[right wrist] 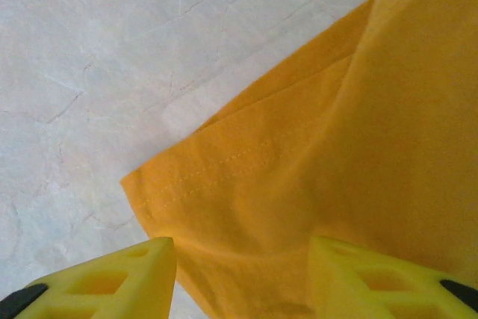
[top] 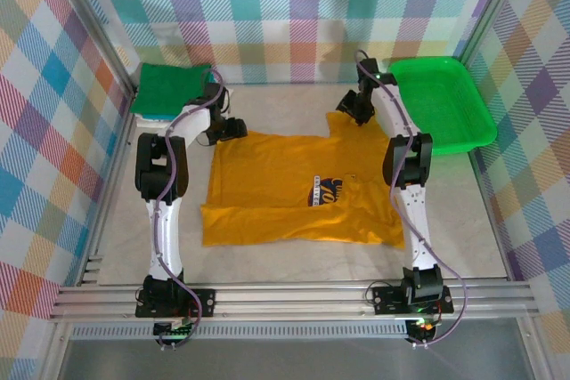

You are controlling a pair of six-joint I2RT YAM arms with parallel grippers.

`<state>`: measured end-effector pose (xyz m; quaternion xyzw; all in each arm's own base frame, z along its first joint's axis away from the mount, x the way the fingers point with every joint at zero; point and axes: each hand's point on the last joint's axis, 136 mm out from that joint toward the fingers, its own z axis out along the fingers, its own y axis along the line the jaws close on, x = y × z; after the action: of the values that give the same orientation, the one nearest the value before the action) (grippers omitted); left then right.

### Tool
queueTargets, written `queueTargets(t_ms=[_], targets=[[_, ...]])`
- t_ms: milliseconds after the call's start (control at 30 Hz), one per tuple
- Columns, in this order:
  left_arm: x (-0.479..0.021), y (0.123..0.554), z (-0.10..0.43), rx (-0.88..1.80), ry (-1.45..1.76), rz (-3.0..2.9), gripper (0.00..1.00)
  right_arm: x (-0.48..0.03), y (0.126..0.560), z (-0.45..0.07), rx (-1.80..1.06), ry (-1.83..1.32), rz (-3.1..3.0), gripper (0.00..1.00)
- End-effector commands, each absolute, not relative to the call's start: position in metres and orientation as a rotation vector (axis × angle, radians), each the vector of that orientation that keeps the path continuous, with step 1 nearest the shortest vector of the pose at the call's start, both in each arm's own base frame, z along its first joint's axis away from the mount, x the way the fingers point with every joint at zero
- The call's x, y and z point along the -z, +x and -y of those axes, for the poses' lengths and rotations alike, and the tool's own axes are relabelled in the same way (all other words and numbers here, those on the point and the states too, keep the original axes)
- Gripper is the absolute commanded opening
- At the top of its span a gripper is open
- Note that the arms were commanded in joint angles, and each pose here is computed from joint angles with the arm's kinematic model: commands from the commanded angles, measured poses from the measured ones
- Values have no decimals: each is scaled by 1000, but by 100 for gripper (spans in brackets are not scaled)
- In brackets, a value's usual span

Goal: Fold and stack the t-shirts

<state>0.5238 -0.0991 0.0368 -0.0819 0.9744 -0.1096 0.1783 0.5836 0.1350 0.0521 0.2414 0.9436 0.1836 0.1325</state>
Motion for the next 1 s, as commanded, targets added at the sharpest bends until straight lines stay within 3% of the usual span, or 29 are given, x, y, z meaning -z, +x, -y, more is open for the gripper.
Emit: queueTargets(t_ms=[0,167,233,333,433,567,967], targets=[[-29,523,90,288,-245,-2789,72,-41,588,-145,-596,755,-2732,49],[-25,525,93,303,-236,-2798,67,-26,590,-149,-618,786,-2738,40],[-24,526,92,298,-232,-2801,58,-24,591,-152,-629,787,-2737,32],[-26,528,90,281,-235,-2791,39,-33,594,-153,-632,772,-2717,10],[-34,531,88,266,-236,-2776,29,-52,595,-154,-640,740,-2695,1],[-52,533,78,195,-249,-2747,11,-89,594,-152,-638,673,-2641,0],[-96,529,51,61,-222,-2671,7,-178,562,-146,-689,489,-2454,0]])
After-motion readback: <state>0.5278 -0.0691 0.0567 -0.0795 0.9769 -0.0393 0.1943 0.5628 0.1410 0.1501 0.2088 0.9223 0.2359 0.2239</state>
